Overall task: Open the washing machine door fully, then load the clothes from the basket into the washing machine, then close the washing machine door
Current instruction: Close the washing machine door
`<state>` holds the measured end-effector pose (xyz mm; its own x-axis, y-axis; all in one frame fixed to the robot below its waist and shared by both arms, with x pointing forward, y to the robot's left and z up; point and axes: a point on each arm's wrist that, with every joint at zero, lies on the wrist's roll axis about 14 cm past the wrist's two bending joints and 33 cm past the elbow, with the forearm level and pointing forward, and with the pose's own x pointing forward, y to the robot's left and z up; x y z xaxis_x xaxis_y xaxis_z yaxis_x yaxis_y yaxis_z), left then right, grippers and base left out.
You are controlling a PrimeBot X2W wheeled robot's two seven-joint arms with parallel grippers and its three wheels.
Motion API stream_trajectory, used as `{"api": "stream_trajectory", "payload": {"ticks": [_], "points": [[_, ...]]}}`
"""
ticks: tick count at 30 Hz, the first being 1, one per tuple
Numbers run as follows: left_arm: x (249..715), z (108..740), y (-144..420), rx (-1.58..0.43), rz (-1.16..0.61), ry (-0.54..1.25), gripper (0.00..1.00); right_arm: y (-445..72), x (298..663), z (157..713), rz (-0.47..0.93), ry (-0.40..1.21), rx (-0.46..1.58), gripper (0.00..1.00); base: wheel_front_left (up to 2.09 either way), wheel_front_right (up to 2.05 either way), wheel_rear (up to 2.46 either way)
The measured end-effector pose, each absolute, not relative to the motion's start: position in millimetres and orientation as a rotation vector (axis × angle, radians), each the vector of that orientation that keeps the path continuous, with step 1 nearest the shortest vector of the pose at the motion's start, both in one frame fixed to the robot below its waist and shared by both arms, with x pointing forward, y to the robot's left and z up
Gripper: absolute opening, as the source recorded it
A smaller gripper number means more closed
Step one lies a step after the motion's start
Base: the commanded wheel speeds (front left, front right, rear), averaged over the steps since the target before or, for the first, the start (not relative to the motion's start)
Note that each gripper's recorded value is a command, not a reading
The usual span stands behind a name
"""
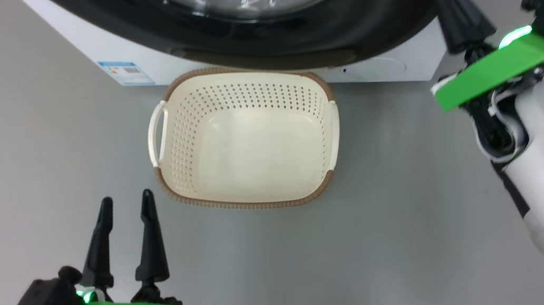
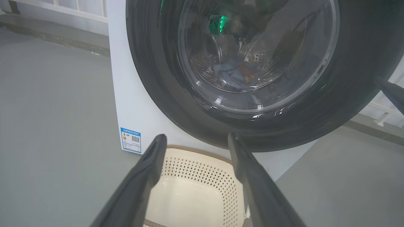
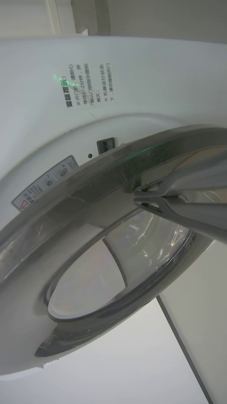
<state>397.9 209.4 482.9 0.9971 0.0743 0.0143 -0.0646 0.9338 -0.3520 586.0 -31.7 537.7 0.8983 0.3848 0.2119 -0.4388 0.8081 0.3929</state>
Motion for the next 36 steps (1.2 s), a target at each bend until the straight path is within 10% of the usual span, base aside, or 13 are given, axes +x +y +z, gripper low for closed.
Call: {"api": "stream_trajectory", "payload": {"ticks": [26,29,31,36], "points": [[411.5,477.9,212.0,-0.356,0.079,-0.021,1.00,-27.0,617.1,545.6,0.425,-0.172,0.448,0.00,0.00,0.00,0.00],[410.8,478.4,212.9,-0.353,0.078,-0.021,1.00,-24.4,606.4,536.4,0.439,-0.142,0.429,0.37,0.00,0.00,0.00],[409.6,477.5,214.0,-0.347,0.076,-0.016,1.00,-24.2,595.0,525.7,0.444,-0.108,0.417,0.99,0.00,0.00,0.00],[406.3,472.8,215.5,-0.319,0.062,0.007,1.00,-38.3,566.1,506.2,0.419,-0.044,0.393,1.00,0.00,0.00,0.00]]}}
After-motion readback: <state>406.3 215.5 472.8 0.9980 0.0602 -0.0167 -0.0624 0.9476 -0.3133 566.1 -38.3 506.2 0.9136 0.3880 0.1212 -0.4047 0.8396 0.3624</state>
